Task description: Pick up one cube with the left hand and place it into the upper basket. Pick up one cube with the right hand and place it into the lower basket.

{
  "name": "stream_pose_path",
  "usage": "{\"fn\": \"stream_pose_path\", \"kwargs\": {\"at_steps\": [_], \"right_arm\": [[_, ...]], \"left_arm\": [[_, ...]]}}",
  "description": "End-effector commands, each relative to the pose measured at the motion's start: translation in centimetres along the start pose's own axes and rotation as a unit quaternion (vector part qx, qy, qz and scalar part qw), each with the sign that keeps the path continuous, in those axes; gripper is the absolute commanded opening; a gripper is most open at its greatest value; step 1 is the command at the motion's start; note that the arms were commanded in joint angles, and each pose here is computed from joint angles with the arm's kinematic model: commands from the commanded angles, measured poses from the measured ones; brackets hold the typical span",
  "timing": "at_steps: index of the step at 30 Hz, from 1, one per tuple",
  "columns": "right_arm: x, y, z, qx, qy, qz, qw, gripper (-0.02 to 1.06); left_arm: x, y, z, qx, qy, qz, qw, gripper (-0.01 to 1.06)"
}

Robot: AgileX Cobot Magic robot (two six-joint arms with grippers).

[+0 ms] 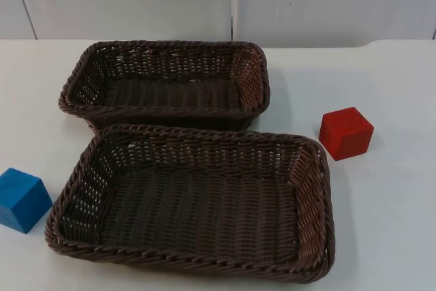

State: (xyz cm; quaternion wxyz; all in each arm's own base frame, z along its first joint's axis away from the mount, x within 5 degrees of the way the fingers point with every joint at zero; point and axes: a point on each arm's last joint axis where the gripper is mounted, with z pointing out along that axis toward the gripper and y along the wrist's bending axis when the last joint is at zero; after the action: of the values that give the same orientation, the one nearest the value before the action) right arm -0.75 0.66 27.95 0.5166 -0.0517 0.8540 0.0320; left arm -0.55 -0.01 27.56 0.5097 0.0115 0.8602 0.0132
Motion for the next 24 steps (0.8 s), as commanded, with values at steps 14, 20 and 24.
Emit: {"fn": "stream_pose_path", "kwargs": {"at_steps": [14, 20, 24], "right_arm": [[-0.06, 0.09, -0.08, -0.003, -0.004, 0.004, 1.0, 1.05], [-0.06, 0.09, -0.08, -0.003, -0.004, 0.004, 1.0, 1.05], [-0.06, 0.09, -0.08, -0.003, -0.004, 0.004, 1.0, 1.05]], "left_arm": [[0.02, 0.06, 0.08, -0.002, -0.005, -0.003, 1.0, 1.05], [-0.27, 0.01, -0.19, 0.001, -0.016, -0.004, 1.0, 1.05], [-0.79, 0.03, -0.81, 0.001, -0.031, -0.004, 1.0, 1.05]]}}
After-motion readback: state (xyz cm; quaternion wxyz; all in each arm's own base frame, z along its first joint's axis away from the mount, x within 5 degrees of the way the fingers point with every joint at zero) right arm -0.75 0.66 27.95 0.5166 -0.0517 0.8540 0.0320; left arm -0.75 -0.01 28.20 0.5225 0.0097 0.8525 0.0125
